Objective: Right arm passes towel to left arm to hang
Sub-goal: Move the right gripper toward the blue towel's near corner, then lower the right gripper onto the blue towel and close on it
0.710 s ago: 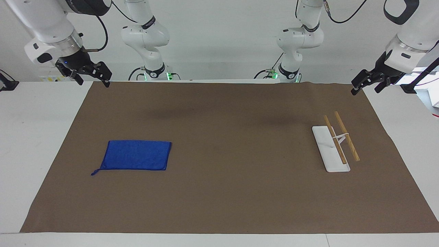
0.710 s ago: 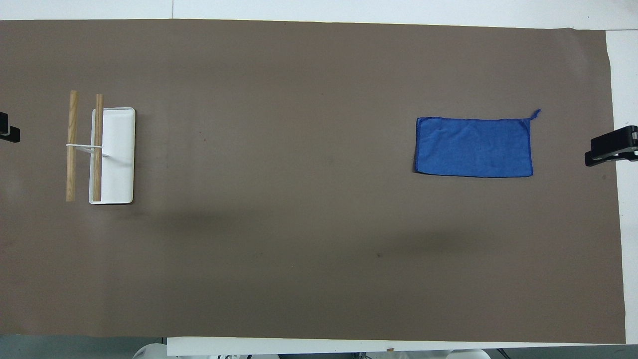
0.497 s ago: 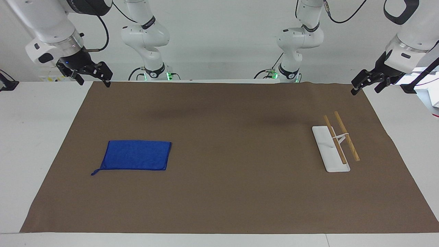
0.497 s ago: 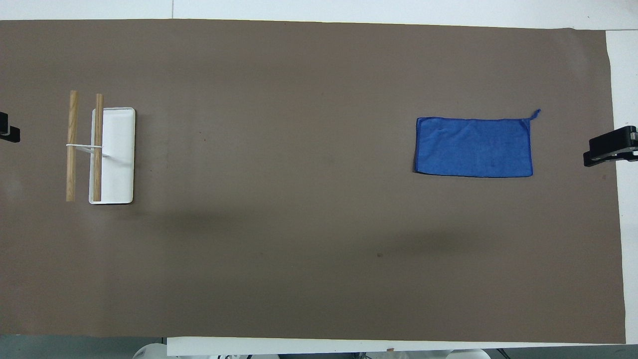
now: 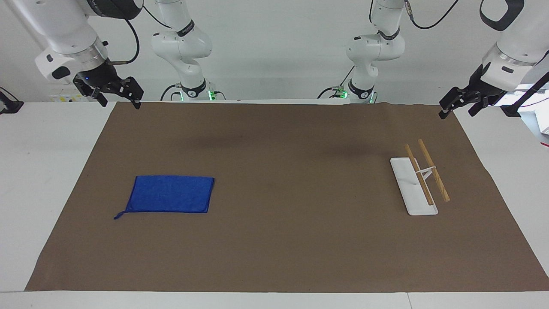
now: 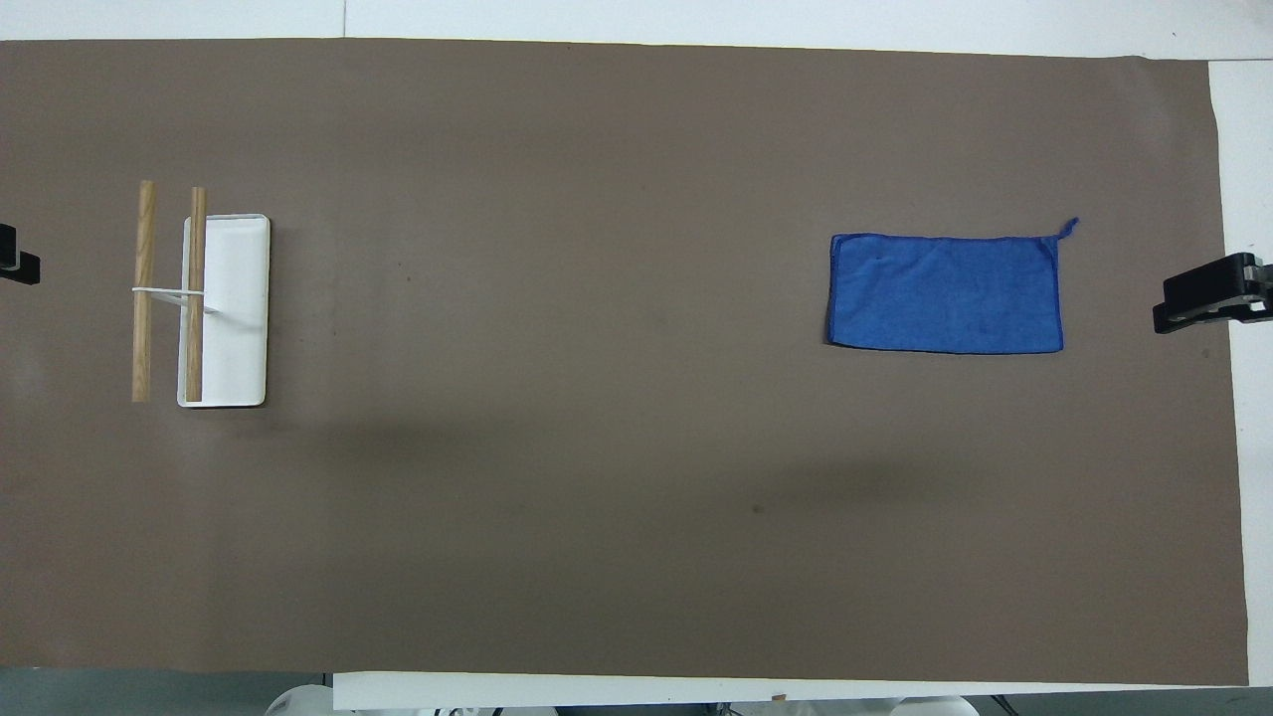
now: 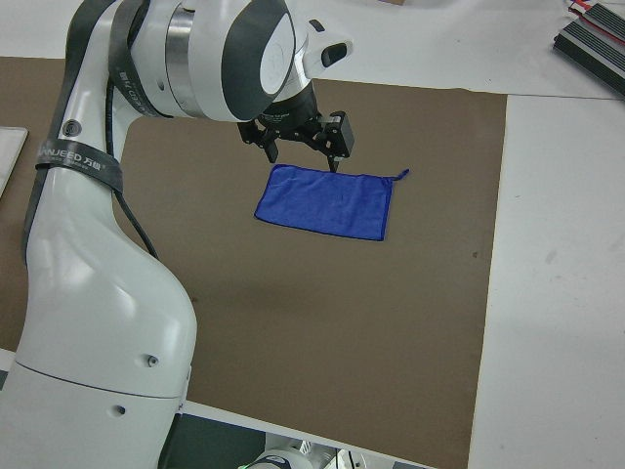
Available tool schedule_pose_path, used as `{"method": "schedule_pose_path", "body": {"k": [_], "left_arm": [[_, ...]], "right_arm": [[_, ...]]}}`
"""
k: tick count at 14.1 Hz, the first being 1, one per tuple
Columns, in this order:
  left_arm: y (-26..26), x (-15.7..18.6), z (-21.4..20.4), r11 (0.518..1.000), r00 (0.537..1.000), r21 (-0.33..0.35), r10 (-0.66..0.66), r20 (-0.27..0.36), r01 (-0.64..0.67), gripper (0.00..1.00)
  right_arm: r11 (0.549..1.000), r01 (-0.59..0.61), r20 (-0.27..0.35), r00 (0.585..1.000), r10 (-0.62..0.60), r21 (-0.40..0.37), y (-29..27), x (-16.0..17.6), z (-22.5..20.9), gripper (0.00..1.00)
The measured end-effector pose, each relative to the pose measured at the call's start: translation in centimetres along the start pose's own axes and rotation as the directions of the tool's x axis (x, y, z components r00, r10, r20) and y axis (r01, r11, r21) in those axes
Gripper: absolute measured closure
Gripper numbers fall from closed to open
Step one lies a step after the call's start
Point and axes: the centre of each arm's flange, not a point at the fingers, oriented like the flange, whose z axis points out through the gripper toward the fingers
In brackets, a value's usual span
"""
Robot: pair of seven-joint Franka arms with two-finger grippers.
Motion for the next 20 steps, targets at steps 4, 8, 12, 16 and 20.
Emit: {"method": "schedule_pose_path", "body": {"k": [4, 8, 12, 16, 20], "left_arm": [[0.0, 0.0, 0.0, 1.0, 1.0, 0.0, 0.0, 0.0, 0.0, 0.0], [0.0, 0.0, 0.0, 1.0, 1.0, 0.0, 0.0, 0.0, 0.0, 0.0], [0.0, 0.0, 0.0, 1.0, 1.0, 0.0, 0.0, 0.0, 0.0, 0.0], [0.0, 0.0, 0.0, 1.0, 1.0, 0.0, 0.0, 0.0, 0.0, 0.0], [0.0, 0.0, 0.0, 1.0, 1.0, 0.0, 0.0, 0.0, 0.0, 0.0]], "right_arm": [[1.0, 0.002, -0.069, 0.998, 0.0, 0.018, -2.7, 2.9, 5.8, 0.0], [0.999, -0.029, -0.085, 0.996, 0.031, 0.022, -3.8, 7.3, 17.7, 0.0], [0.999, -0.031, -0.098, 0.995, 0.033, 0.022, -3.9, 7.6, 26.8, 0.0], [1.0, -0.019, -0.103, 0.995, 0.021, 0.019, -4.0, 7.0, 30.9, 0.0], [0.996, 0.088, -0.089, 0.992, -0.087, 0.006, -3.7, 7.5, 33.4, 0.04]]}}
